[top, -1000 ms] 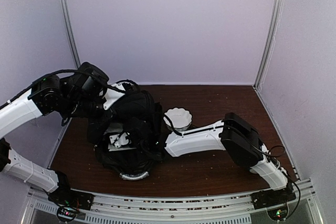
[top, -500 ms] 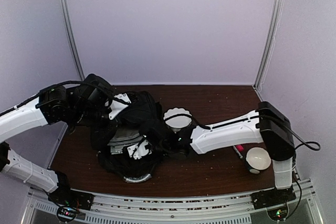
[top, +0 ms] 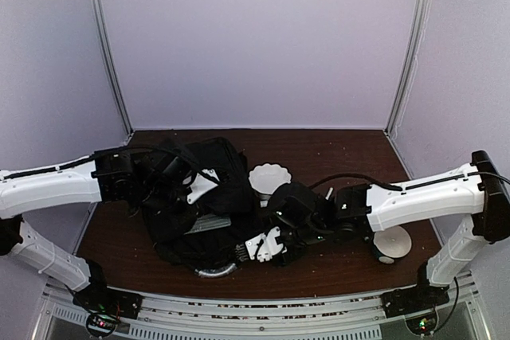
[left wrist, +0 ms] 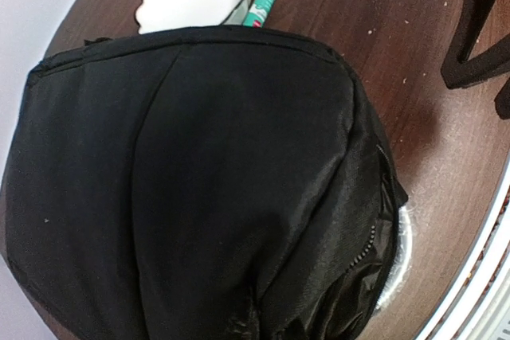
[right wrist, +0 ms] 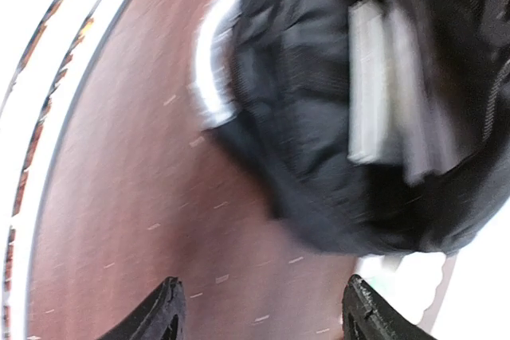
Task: Pack the student bag
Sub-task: Place the pencil case in the largest pocket of the bag, then place the largest pocket of the bag in the student bag.
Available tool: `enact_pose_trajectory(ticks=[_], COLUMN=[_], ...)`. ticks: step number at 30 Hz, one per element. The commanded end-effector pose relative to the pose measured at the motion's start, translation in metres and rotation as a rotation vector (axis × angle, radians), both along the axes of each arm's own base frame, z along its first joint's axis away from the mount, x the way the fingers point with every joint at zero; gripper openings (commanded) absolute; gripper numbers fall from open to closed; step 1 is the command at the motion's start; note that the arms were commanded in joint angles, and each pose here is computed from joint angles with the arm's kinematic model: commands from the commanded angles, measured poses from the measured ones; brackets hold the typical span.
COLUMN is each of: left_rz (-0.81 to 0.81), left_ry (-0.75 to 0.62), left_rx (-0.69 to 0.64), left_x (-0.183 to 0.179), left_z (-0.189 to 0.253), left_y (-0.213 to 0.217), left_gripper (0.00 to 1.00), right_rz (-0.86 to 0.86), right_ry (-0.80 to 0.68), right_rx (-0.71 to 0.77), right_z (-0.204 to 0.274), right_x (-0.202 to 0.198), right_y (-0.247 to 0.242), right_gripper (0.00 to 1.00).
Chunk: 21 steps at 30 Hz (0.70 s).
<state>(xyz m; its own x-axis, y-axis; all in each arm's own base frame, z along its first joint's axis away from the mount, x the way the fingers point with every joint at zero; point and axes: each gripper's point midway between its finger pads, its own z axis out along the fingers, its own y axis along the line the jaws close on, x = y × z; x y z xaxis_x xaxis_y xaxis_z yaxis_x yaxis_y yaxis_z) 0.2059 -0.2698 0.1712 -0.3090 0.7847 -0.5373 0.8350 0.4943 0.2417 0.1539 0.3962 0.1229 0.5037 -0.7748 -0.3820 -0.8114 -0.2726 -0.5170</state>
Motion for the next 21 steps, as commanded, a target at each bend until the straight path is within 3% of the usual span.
enact_pose_trajectory(ticks=[1,8,13,17,21], left_rz=[0.002,-0.020,-0.035,0.026,0.206], left_ry=[0.048,0.137,0.158,0.062,-0.024], left_rx=[-0.054,-0.005,-0.026,-0.109,-0.195], left_x=[0.010,0.005,0.000,0.005,0.011], left_z=[-0.023,-0.069,-0.067,-0.028,0.003], left_y=[-0.025,-0.035,-0.040,-0.026,0.009], left_gripper=[0.00,0.01,0.43,0.56,0.66], right_rz=[-0.067,-0.091,-0.165,-0.217,-0.210], right_ry=[0.190,0.302,0.405,0.393,0.359], right_rx=[-0.023,0.009,0.040,0.060,0.062], right_z=[-0.016,-0.008,-0.002,0.006,0.017], right_x=[-0.015,-0.019,-0.004,0.012,0.021], right_y=[-0.021,-0.045,-0.054,-0.052,-0.041], right_gripper=[0.67,0.62,0.62,0.62,0.62])
